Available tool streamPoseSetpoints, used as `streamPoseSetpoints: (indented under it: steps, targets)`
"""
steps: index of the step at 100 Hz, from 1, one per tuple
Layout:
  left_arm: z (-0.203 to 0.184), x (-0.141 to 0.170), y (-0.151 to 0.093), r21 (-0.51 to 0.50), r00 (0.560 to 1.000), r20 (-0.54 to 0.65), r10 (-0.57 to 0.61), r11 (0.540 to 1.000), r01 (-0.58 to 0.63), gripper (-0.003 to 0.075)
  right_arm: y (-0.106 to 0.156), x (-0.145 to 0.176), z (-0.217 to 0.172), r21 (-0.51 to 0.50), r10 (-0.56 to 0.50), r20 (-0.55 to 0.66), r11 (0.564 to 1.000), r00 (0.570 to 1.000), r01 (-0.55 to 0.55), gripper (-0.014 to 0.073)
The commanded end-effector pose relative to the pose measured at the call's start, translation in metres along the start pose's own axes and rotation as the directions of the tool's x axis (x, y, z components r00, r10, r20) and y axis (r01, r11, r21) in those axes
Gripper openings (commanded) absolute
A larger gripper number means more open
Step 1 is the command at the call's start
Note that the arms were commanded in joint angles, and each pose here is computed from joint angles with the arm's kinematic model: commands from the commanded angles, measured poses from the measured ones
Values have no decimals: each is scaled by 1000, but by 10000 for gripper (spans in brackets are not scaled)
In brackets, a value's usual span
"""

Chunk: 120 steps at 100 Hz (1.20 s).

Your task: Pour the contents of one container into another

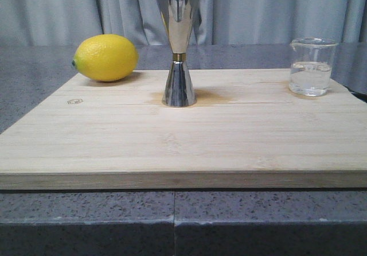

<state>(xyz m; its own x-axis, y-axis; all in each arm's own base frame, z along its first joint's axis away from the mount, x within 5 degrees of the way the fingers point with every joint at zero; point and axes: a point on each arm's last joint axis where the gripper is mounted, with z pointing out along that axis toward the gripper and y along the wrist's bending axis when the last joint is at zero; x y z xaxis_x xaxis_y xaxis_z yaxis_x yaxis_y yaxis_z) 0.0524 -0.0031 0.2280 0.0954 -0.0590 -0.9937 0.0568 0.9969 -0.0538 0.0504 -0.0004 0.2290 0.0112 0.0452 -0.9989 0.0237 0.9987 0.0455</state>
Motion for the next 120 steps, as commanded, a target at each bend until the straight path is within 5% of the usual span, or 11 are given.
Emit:
streamPoseSetpoints:
  steps: [1, 46, 120]
  targets:
    - [-4, -35, -2, 3, 994, 112, -13, 1000, 13, -19, 2, -37, -9, -7, -3, 124, 1000, 992, 4, -72]
    - [25, -127, -12, 46, 995, -100, -5, 999, 9, -19, 7, -127, 8, -17, -42, 14, 999, 999, 42, -72]
    - [33, -128, -11, 40, 995, -98, -7, 999, 11, -18, 7, -131, 13, -16, -37, 21, 999, 999, 37, -55]
